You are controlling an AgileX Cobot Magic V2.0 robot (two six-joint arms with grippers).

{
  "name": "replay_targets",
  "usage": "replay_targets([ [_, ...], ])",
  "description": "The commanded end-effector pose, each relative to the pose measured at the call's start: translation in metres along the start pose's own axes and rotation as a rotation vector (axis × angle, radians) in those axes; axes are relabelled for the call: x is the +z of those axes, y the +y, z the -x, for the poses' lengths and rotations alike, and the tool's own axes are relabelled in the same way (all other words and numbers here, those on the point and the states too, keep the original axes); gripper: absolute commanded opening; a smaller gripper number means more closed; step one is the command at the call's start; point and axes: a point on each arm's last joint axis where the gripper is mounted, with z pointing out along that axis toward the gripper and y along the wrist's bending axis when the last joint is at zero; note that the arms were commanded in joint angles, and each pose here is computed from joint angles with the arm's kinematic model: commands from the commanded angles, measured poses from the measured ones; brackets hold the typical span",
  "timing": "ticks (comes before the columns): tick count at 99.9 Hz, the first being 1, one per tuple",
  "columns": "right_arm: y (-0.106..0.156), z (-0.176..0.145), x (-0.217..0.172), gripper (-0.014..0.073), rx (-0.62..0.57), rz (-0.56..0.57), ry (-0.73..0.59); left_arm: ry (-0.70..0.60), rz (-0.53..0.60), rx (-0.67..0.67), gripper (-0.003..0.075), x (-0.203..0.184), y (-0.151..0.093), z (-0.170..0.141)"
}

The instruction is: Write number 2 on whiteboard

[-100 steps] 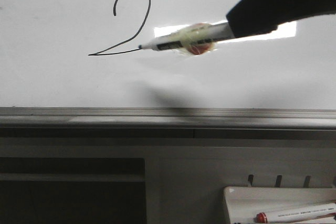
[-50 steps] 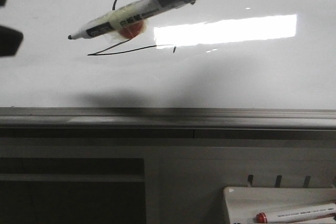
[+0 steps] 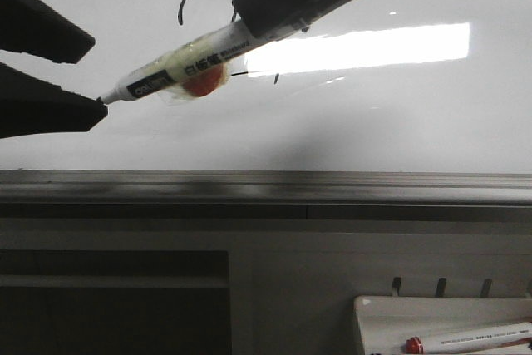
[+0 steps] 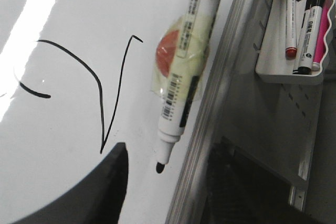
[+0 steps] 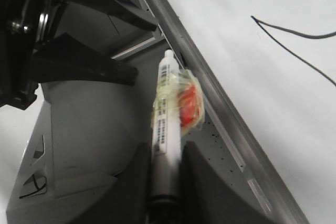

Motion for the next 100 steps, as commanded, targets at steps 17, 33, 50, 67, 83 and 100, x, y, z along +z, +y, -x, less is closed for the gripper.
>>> replay_targets([
  [17, 0.015, 0.018, -0.003, -0.005, -0.034, 0.036, -0.058, -0.019, -0.018, 0.06, 0.0324, 0.009, 0.002, 0.008],
  [33, 0.02, 0.017, 0.005, -0.005, -0.043, 0.057, -0.041, -0.008, -0.03, 0.065, 0.0323, 0.012, 0.001, 0.007],
  [50, 0.018, 0.019, 0.005, -0.005, -0.042, 0.04, -0.058, -0.013, -0.033, 0.047, 0.0247, 0.012, 0.001, 0.007],
  [67, 0.017, 0.019, 0.005, -0.005, -0.041, 0.031, -0.066, -0.032, -0.04, 0.037, 0.0165, 0.012, 0.0, 0.009],
  [83, 0.017, 0.02, 0.005, -0.005, -0.042, 0.026, -0.069, -0.032, -0.04, 0.035, 0.0043, 0.012, 0.0, 0.009],
  [100, 0.015, 0.021, 0.005, -0.005, -0.041, 0.008, -0.087, -0.032, -0.041, 0.031, -0.002, 0.012, 0.0, 0.009],
])
